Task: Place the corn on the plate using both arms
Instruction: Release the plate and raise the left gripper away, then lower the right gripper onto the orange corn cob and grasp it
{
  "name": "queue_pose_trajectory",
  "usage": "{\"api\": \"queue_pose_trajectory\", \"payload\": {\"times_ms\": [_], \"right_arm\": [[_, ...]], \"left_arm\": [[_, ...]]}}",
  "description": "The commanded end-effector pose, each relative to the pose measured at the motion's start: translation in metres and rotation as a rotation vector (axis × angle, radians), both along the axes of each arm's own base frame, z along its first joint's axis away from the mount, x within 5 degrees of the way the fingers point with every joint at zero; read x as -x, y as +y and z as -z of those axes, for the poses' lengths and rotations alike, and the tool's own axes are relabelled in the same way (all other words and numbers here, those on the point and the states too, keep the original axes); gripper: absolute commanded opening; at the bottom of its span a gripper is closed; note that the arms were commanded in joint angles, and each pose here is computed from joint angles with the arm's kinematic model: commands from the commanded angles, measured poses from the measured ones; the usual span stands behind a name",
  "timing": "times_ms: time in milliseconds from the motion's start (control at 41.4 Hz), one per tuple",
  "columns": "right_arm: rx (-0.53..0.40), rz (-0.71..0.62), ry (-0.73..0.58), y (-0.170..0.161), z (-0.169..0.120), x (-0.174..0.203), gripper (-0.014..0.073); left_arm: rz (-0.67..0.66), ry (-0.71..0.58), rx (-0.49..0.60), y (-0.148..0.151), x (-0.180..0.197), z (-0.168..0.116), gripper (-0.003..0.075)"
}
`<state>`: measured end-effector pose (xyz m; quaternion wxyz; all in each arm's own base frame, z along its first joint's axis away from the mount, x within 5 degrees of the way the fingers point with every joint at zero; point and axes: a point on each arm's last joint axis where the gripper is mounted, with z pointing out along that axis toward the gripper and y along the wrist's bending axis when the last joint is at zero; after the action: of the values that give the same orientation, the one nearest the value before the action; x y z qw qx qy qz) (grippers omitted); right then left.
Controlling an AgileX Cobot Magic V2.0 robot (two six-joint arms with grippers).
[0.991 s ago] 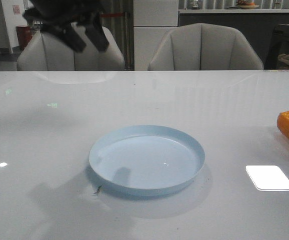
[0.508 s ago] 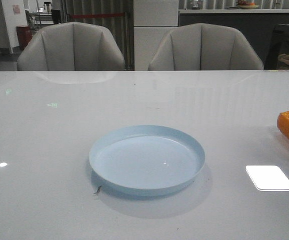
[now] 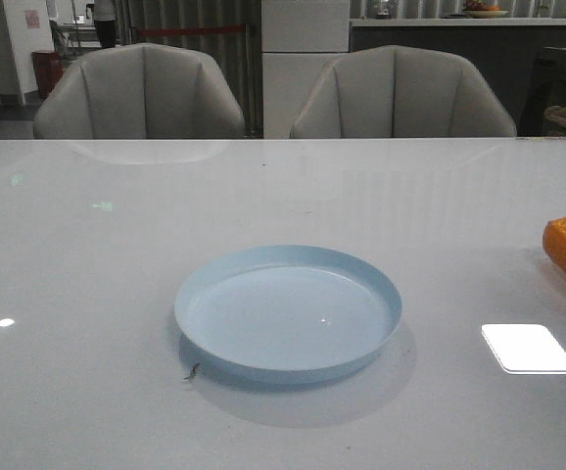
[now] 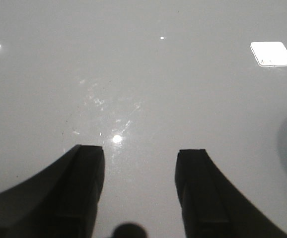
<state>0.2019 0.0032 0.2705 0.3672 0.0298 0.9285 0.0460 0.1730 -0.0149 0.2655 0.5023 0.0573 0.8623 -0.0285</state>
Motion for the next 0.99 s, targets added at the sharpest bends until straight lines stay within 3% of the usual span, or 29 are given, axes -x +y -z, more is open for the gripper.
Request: {"api": "queue_pose_trajectory", "payload": {"times_ms": [0,508,967], "right_arm": [[0.007,0.001,-0.077,-0.001,-0.014,-0.005,0.0487],[0.014,0.017,-0.113,-0.003,-0.008,-0.027,0.0487],[0.004,0.011,0.046,-0.006,0.007,-0.125,0.0487]], "left_arm": [[-0.017,-0.075,0.013,0.001,-0.003,-0.012,0.0397],[-0.027,-0.093,0.012,0.002,-0.007,-0.012,0.0397],[-0.029,-0.100,0.012,0.002,-0.007,-0.013,0.0397]]}}
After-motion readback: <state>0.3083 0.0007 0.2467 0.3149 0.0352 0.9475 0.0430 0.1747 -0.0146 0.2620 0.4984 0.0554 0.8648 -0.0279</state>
